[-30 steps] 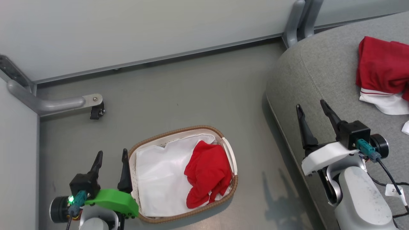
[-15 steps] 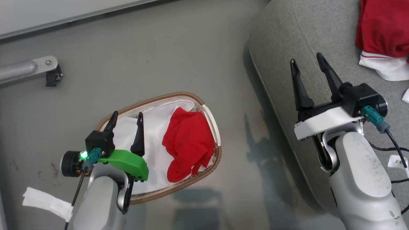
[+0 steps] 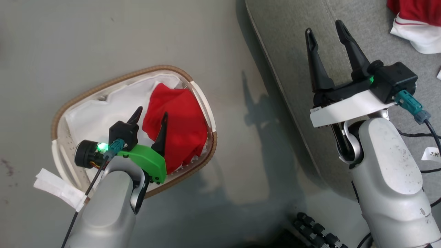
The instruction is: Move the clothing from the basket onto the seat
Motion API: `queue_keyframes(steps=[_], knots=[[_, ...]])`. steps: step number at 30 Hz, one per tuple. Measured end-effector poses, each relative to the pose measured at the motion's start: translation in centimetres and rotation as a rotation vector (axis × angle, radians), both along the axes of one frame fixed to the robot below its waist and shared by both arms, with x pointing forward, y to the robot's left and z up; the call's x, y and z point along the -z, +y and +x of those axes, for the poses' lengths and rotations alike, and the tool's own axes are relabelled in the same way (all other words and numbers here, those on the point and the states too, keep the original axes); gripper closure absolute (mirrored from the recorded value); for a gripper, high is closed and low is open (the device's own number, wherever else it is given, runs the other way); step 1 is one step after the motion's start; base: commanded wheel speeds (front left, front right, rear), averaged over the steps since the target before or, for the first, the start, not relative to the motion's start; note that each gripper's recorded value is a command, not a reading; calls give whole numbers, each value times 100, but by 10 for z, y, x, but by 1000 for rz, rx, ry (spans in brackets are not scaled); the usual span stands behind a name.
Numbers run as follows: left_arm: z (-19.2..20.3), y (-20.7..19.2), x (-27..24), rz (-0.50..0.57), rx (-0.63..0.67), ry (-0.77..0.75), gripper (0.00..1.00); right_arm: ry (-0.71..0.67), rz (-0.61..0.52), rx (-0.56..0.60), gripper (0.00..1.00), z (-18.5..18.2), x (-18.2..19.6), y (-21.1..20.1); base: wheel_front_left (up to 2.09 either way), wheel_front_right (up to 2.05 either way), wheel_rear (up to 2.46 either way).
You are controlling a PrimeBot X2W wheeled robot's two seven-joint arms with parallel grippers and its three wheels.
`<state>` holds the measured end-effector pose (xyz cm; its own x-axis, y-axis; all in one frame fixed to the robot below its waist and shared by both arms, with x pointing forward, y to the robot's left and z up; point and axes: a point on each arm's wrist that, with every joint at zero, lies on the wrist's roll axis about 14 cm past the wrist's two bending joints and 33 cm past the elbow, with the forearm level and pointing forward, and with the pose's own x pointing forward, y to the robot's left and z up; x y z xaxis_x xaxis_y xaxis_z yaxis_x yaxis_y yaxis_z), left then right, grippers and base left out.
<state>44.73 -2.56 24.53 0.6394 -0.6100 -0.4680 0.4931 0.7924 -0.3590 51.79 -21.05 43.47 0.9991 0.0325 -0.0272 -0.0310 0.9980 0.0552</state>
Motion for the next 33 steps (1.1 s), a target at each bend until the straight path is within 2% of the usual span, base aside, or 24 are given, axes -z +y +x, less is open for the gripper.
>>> queue_keyframes(steps=[14, 23, 33], knots=[[-38, -52, 67, -18, 213, 168, 0, 81, -28, 15, 0, 7, 43, -14, 0, 0, 0], [-47, -54, 100, 43, 290, 216, 0, 112, -50, 31, 0, 5, 57, -23, 0, 0, 0], [-53, -27, 126, 171, 321, 268, 0, 116, -57, 29, 0, 5, 59, -22, 0, 0, 0]])
